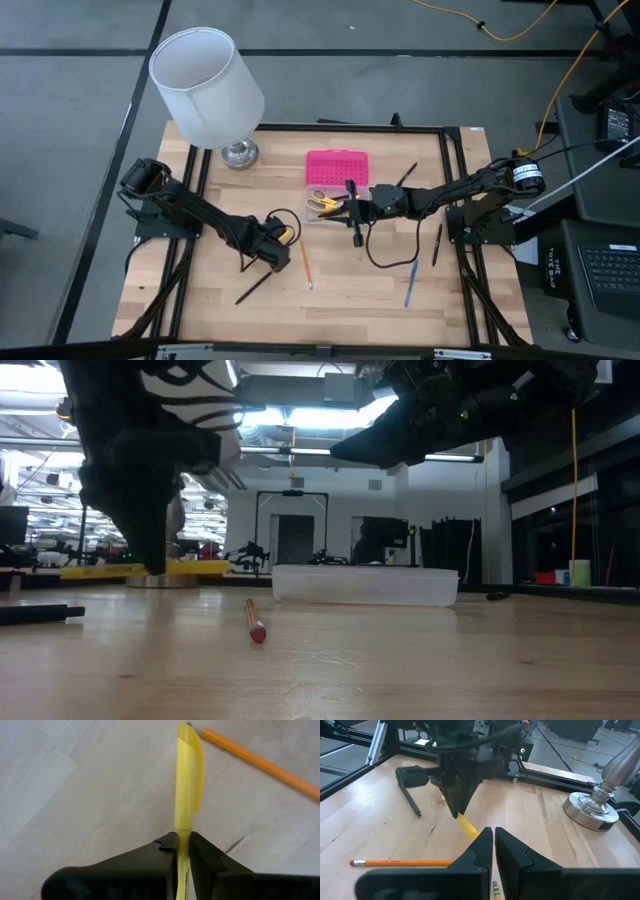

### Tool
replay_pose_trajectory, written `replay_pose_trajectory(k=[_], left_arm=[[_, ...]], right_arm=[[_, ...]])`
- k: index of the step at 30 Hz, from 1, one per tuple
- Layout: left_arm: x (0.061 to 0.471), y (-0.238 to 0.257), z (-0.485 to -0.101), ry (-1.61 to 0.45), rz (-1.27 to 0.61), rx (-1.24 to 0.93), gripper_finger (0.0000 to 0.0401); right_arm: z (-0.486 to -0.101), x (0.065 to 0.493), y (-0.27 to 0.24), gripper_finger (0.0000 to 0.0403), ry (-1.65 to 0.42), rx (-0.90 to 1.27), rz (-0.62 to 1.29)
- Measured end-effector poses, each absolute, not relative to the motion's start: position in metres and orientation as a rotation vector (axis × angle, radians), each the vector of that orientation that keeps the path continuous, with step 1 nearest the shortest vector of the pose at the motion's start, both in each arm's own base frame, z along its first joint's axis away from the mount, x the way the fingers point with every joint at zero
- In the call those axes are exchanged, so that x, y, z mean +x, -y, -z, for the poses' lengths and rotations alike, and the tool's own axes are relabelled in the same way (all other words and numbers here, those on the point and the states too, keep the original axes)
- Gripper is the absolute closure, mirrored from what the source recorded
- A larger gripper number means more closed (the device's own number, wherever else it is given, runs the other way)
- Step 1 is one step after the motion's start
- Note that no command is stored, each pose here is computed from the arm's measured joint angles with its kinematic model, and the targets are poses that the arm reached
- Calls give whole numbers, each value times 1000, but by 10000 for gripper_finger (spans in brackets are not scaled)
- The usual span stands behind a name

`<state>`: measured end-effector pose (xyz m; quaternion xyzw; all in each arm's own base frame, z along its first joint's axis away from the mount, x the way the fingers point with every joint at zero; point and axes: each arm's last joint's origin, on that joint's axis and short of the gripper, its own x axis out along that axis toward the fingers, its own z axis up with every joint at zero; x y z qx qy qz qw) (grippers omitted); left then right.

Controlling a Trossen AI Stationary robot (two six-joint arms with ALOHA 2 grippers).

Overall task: Pick & place school supplies into a supply box
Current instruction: Put the yellow pen into the pink supply box

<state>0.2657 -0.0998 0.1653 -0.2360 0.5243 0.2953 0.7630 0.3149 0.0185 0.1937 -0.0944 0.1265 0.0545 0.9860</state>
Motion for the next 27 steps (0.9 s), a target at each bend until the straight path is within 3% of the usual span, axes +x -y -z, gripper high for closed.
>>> replay_pose_trajectory(k=[18,27], left_arm=[[253,93,-210,-1002,-475,-265,384],[261,87,-232,-873,-296,-88,384]], right_arm=[[-199,313,-19,377,-243,-107,-99],[-217,299,-21,379,-271,-38,-98]])
